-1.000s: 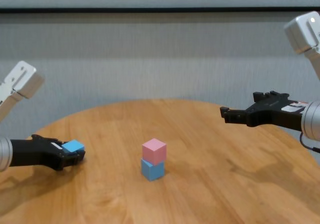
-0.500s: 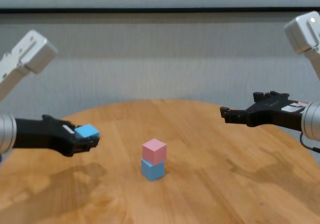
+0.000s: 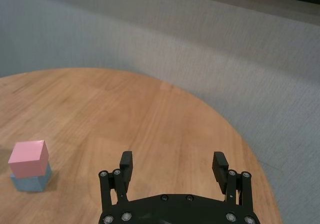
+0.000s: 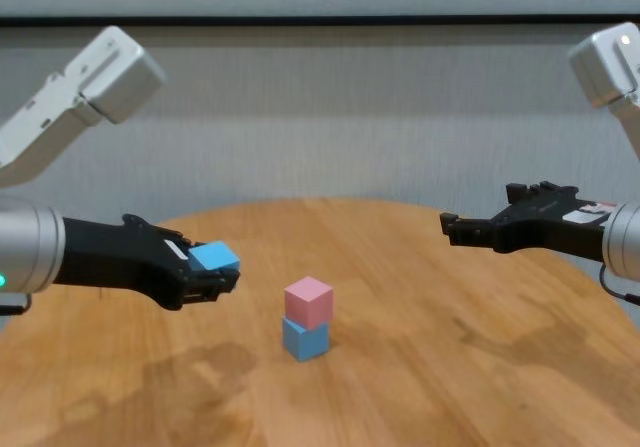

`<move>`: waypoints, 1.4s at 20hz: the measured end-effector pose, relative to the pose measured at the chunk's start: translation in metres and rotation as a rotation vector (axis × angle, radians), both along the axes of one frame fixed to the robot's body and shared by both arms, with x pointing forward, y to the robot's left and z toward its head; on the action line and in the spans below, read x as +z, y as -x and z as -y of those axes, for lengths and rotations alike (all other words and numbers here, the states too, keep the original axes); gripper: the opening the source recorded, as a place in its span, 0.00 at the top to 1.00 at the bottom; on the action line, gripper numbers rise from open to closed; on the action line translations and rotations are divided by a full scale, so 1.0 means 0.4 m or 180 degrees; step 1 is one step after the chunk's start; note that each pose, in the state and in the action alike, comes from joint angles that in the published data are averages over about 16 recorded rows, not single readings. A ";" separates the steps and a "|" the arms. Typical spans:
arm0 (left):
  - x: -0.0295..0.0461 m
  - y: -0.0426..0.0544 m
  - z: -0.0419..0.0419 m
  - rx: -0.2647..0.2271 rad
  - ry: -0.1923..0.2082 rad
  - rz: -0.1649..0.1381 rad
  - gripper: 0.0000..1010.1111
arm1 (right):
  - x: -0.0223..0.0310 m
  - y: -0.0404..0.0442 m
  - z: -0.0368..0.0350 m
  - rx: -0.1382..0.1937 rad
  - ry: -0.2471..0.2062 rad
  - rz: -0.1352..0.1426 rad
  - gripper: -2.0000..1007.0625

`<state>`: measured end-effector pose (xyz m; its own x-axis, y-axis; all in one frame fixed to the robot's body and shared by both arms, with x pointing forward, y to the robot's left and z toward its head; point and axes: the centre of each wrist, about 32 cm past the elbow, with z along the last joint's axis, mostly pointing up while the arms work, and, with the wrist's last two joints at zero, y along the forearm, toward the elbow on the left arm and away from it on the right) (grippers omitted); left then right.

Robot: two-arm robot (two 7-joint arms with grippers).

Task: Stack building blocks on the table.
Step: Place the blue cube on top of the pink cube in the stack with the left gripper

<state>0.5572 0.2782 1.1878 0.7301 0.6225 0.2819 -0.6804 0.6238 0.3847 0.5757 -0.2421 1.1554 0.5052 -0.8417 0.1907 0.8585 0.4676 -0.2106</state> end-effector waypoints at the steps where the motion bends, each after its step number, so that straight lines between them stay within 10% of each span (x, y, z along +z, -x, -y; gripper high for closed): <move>1: 0.003 0.002 0.005 -0.0017 -0.0006 0.0001 0.60 | 0.000 0.000 0.000 0.0000 0.0000 0.0000 0.00; 28: 0.033 -0.045 0.093 -0.0109 0.0034 0.0071 0.60 | 0.000 0.000 0.000 0.0000 0.0000 0.0000 0.00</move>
